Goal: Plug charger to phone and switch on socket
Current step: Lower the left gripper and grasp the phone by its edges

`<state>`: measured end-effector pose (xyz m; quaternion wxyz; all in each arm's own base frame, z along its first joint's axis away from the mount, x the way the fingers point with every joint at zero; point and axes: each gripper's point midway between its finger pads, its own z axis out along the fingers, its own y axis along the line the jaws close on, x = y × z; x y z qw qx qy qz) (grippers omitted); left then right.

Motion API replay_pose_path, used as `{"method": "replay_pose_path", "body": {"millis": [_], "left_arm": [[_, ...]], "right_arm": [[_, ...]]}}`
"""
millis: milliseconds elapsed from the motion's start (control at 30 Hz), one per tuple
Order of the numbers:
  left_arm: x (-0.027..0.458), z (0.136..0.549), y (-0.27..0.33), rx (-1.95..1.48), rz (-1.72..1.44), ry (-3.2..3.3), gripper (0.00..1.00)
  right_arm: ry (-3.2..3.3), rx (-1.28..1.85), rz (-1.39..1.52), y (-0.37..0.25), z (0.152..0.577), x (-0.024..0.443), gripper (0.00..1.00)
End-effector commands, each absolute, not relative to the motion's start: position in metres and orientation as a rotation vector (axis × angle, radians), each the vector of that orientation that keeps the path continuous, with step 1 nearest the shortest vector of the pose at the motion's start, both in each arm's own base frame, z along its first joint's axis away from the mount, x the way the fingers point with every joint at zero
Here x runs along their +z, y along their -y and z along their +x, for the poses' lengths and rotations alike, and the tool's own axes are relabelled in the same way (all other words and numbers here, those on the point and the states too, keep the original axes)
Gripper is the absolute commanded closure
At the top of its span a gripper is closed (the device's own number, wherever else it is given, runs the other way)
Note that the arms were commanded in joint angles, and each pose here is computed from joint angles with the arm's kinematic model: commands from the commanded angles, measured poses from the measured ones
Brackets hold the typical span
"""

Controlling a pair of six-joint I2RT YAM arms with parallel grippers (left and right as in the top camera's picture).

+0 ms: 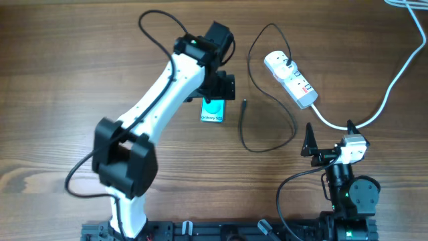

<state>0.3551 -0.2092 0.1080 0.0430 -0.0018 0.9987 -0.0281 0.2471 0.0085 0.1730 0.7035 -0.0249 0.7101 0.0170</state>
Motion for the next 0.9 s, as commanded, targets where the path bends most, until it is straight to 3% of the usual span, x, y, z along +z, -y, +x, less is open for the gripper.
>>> {"method": "replay_pose_path", "body": {"millis": [0,533,867], "left_arm": [[0.091,0.362,0.212,-0.039,-0.04,-3.059,0.0],[0.067,0.394,0.224,-0.03,-0.001,-2.967,0.0],[0.039,0.387,0.22,-0.005,-0.01,-3.049,0.0]], "right_arm": [[-1.575,0.034,-0.031,-0.005,0.247,0.174,0.0],[-1.575,0.034,-0.031,-0.005,0.247,0.174,0.0],[-1.575,0.034,-0.031,-0.005,0.247,0.174,0.0]]}}
